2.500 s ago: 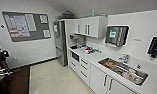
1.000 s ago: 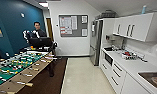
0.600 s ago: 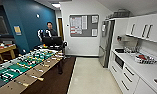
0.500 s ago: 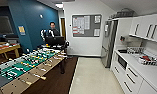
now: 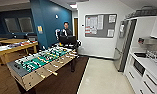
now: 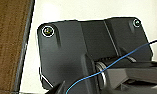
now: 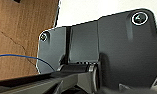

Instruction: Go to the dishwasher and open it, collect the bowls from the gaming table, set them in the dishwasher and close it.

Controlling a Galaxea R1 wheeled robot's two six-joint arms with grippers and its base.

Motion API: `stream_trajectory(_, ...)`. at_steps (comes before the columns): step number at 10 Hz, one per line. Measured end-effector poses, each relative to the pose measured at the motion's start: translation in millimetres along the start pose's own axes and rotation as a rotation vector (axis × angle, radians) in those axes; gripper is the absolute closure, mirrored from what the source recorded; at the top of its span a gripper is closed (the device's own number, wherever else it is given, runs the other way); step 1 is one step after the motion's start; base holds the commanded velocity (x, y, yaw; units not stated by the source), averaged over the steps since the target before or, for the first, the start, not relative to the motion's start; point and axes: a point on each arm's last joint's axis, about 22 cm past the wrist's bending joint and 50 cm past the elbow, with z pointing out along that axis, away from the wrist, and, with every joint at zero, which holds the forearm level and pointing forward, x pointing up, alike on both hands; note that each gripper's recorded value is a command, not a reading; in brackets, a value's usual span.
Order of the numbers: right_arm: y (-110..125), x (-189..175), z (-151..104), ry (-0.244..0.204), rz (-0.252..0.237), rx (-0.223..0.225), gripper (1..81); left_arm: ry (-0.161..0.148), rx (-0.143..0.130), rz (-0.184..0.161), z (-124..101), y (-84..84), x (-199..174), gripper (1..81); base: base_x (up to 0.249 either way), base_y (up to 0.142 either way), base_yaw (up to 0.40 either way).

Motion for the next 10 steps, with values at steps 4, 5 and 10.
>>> stream_trajectory(4,2.6,-1.8,-0.2,-0.004,-0.002,-0.006,1.0,0.024,-0.011,-0.002,-7.9,-11.0,1.5,1.0,0.0,0.0,0.355)
stream_trajectory(5,3.1,1.7,-0.3,0.003,-0.004,-0.007,1.0,0.014,-0.02,-0.003,-10.5,-12.4,-5.7,1.0,0.0,0.0,0.355)
stream_trajectory(10,2.2,1.8,0.1,0.002,-0.004,-0.006,1.0,0.004,-0.024,-0.012,-12.5,-13.3,-16.5,1.0,0.0,0.0,0.355)
